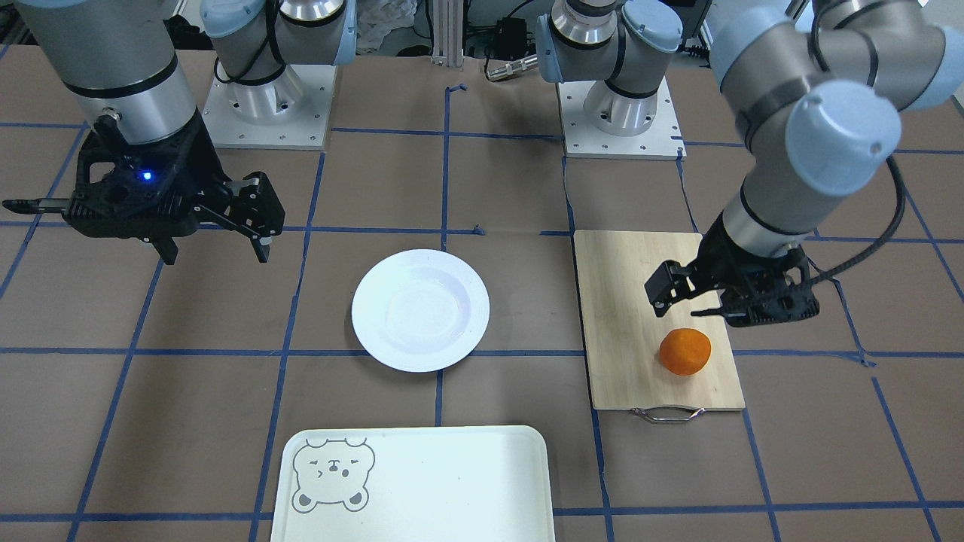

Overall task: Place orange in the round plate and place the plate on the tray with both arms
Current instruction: 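Lower the left gripper onto the orange on the bamboo board and close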

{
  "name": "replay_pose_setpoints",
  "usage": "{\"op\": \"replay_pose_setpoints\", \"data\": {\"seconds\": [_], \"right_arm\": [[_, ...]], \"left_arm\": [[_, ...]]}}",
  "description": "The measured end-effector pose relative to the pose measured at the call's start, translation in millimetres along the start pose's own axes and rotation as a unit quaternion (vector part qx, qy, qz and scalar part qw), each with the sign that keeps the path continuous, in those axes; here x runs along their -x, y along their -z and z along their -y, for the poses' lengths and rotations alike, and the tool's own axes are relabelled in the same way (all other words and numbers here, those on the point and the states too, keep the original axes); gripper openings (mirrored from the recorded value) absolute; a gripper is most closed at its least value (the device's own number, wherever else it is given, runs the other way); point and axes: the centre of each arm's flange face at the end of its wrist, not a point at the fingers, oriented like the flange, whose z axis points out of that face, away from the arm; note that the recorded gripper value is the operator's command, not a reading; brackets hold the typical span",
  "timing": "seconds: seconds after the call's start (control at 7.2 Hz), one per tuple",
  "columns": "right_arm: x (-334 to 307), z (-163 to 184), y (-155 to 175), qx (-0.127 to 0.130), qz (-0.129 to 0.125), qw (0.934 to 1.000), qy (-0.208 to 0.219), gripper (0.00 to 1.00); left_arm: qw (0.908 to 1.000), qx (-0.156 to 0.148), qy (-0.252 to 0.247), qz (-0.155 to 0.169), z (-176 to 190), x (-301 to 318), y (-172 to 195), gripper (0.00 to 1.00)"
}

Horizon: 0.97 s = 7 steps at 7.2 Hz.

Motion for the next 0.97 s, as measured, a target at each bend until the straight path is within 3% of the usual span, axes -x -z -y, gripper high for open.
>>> {"op": "replay_pose_setpoints", "data": {"seconds": [0.14,0.56,0.69,0.83,0.97], "right_arm": [[-0.2,0.0,0.0,0.000,0.000,1.0000,0.000,1.00],[-0.2,0.0,-0.1,0.000,0.000,1.0000,0.000,1.00],[-0.2,0.0,0.0,0.000,0.000,1.0000,0.000,1.00],[-0.2,0.1,-0.1,0.000,0.000,1.0000,0.000,1.00],[-0.2,0.4,-1.1,0.001,0.000,1.0000,0.000,1.00]], "left_arm": [[0.9999,0.012,-0.004,0.001,11.2,17.8,-40.3,1.00],[0.9958,0.091,0.003,-0.007,16.2,65.3,-130.9,0.96],[0.9940,0.108,0.004,-0.012,14.9,67.0,-150.2,0.80],[0.9932,0.116,0.005,-0.015,14.6,66.8,-160.0,0.71],[0.9929,0.117,0.006,-0.017,15.4,66.7,-164.0,0.50]]}}
